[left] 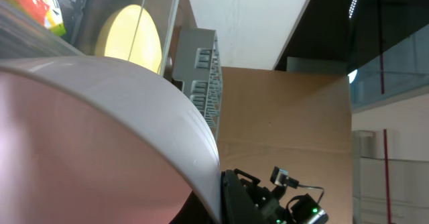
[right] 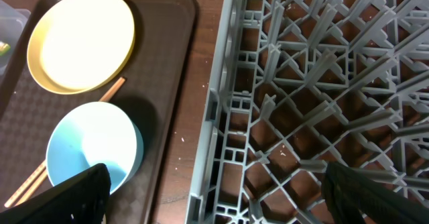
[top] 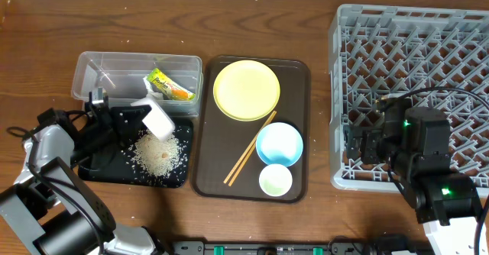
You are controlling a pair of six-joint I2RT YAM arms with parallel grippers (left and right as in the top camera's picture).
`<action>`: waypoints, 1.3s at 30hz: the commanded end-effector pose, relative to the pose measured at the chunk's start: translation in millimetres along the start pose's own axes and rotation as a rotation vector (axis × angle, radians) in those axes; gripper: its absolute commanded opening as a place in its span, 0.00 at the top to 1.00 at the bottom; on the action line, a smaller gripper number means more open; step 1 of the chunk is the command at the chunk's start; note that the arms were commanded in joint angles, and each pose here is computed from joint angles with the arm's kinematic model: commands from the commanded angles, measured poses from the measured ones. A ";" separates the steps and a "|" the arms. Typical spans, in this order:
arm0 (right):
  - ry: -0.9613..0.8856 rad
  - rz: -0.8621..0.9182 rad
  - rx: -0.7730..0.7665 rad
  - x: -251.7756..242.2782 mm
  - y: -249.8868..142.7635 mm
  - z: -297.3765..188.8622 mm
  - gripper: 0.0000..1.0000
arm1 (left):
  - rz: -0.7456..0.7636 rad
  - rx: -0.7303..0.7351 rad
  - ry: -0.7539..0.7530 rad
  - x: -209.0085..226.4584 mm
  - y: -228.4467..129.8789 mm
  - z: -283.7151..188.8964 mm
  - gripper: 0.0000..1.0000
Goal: Sort waste into correct bins and load items into the dishwasher rack
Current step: 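Tip the white bowl over the black tray to dump the rice, then return the emptied white bowl to the brown tray with the left gripper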
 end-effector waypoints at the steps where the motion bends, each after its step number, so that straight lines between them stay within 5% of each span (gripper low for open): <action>1: 0.005 -0.009 -0.020 1.1 5.4 -4.3 0.01 | 0.013 -0.001 -0.032 -7.8 -2.8 1.0 0.94; 5: 0.005 -0.009 -0.020 1.1 5.4 -4.3 0.01 | 0.086 0.054 0.013 -21.1 -11.9 12.8 0.94; 20: 0.002 -0.009 -0.022 0.9 5.7 -4.3 0.01 | 0.525 0.478 0.756 -27.8 -95.0 112.0 0.94; 26: 0.003 -0.010 -0.026 1.0 6.3 -4.4 0.01 | 0.703 0.549 0.919 -13.8 -116.0 146.6 0.94; 39: 0.003 -0.010 -0.024 1.0 6.0 -4.3 0.01 | 0.777 0.640 0.904 9.8 -139.4 188.7 0.94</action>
Point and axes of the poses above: each gripper's point midway between its finger pads, its own z axis out along the fingers, its own x axis along the line the jaws close on, y = z × x, the point moved 8 cm from there along -z, back along the fingers, and after that the axes turned 7 degrees about z, right-handed, at the moved point
